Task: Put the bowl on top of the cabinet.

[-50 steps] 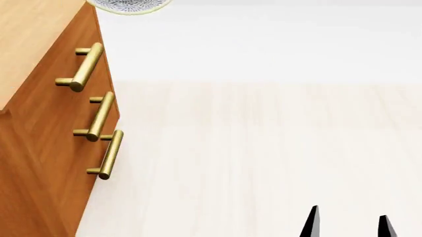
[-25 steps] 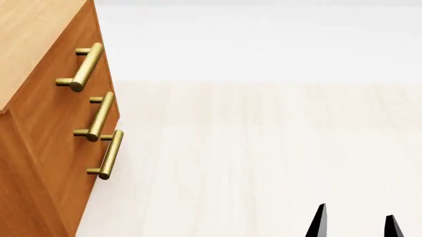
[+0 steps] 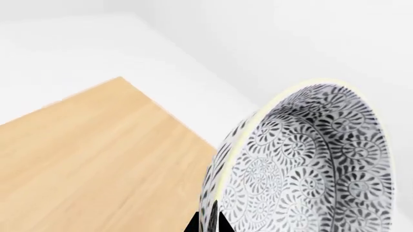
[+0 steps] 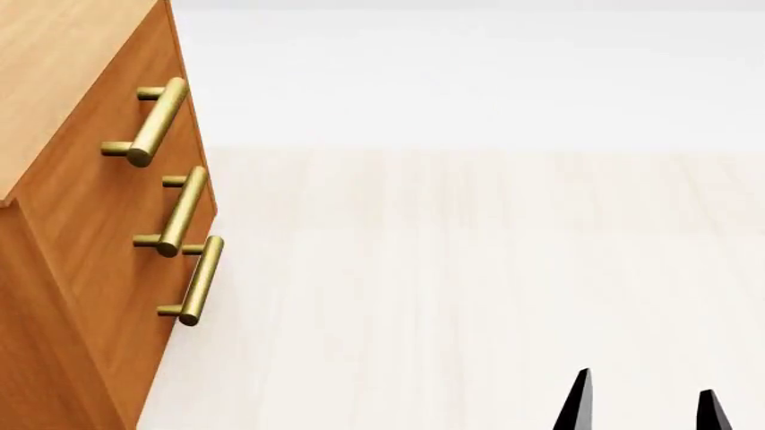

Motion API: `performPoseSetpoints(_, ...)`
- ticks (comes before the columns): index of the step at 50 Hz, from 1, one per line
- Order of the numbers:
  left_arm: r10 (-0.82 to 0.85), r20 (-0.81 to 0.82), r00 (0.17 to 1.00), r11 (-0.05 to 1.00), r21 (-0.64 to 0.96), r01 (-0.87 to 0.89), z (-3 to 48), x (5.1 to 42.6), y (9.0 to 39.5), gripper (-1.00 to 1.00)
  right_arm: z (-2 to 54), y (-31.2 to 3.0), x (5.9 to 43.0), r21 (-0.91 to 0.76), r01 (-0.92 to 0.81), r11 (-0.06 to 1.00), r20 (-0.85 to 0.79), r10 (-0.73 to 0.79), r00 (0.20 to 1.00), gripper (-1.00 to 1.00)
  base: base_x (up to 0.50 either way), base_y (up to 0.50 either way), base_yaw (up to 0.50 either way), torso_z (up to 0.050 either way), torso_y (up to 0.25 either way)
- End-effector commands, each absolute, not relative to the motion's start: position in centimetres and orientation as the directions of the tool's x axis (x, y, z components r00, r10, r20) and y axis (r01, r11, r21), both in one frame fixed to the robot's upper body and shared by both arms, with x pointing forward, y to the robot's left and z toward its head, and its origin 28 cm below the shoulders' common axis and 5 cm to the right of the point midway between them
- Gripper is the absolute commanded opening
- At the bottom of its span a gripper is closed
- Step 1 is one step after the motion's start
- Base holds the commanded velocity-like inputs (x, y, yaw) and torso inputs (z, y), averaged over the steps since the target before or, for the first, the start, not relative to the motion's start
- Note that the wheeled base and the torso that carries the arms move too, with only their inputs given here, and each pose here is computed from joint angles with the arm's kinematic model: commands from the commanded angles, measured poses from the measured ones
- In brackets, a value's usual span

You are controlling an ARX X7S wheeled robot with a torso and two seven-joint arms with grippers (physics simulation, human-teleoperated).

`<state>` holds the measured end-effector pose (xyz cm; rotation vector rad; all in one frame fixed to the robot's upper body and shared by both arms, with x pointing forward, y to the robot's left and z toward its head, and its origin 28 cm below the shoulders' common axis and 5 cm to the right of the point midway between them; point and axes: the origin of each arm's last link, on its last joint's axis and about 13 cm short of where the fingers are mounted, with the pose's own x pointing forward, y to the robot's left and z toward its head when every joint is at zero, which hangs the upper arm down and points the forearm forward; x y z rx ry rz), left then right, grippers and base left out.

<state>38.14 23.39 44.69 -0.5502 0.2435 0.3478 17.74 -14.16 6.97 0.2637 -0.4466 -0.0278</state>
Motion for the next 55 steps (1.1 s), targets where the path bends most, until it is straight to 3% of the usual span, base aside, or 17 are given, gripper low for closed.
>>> performPoseSetpoints(1, 0.223, -0.318, 0.921, 0.75, -0.548, -0.371, 44.4, 38.5, 23.6, -1.0, 7.0, -14.0, 17.8, 0.248, -0.039, 0.968, 0.443, -0.078, 0.893, 1.0, 0.0, 0.0, 0.0, 0.0, 0.0)
performPoseSetpoints(7, 0.197, -0.334, 0.922, 0.732, -0.576, -0.365, 43.6, 38.8, 24.1, -1.0, 7.0, -14.0, 17.9, 0.246, -0.036, 0.968, 0.44, -0.079, 0.895, 1.0, 0.0, 0.0, 0.0, 0.0, 0.002)
performPoseSetpoints(13, 0.306, -0.385, 0.871, 0.649, -0.585, -0.486, 43.3, 38.6, 25.0, -1.0, 6.9, -13.9, 18.0, 0.243, -0.039, 0.969, 0.438, -0.074, 0.896, 1.0, 0.0, 0.0, 0.0, 0.0, 0.0)
performPoseSetpoints(22, 0.298, -0.39, 0.871, 0.657, -0.579, -0.483, 43.2, 38.5, 24.9, -1.0, 6.9, -13.9, 18.0, 0.244, -0.037, 0.969, 0.436, -0.075, 0.897, 1.0, 0.0, 0.0, 0.0, 0.0, 0.0)
performPoseSetpoints(26, 0.387, -0.412, 0.825, 0.615, -0.551, -0.564, 43.3, 38.0, 25.1, -1.0, 6.9, -13.9, 18.0, 0.243, -0.036, 0.969, 0.437, -0.076, 0.896, 1.0, 0.0, 0.0, 0.0, 0.0, 0.0)
performPoseSetpoints(38, 0.449, -0.455, 0.769, 0.56, -0.527, -0.639, 42.8, 37.9, 25.4, -1.0, 6.9, -13.9, 18.0, 0.243, -0.035, 0.969, 0.437, -0.077, 0.896, 1.0, 0.0, 0.0, 0.0, 0.001, 0.001)
performPoseSetpoints(55, 0.439, -0.491, 0.753, 0.58, -0.485, -0.654, 42.2, 38.3, 25.6, -1.0, 6.9, -13.9, 18.1, 0.241, -0.034, 0.97, 0.435, -0.076, 0.897, 1.0, 0.0, 0.0, 0.0, 0.0, 0.001)
